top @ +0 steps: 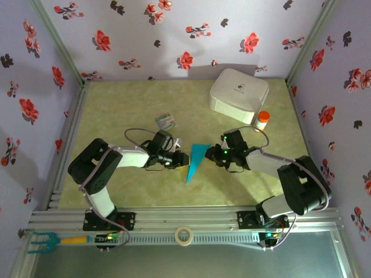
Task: Fold a paper plane with a square sheet of paper (pick it up from the middle)
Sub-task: Fold the wing for the fifth time at the center of the table, then move a paper plane to the center of the table.
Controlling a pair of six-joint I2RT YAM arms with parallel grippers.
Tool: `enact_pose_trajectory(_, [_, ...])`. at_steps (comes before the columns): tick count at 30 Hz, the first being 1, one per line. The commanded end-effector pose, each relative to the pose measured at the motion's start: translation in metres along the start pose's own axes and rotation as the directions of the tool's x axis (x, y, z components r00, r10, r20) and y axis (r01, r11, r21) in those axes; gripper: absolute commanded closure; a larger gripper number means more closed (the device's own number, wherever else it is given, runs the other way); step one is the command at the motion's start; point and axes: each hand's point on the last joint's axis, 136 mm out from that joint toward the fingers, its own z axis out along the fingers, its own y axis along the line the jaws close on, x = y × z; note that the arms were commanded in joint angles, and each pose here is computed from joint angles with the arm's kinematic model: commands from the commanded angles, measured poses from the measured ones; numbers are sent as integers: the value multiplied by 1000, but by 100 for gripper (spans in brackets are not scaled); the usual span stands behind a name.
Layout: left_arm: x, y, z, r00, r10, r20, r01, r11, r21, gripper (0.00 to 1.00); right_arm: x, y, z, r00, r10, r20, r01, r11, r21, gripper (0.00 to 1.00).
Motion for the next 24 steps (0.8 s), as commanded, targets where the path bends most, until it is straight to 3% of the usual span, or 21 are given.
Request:
enact_pose_trajectory(1, [-1, 1, 4, 999, -23, -25, 23, 1000, 2, 77, 7, 5, 8, 999, -7, -37, 6, 1000, -17, 72])
enact_pose_trajectory(24, [13, 1, 15, 993, 41, -107, -50, 995, -88, 81, 21, 7, 28, 993, -27, -118, 25, 999, -21, 79])
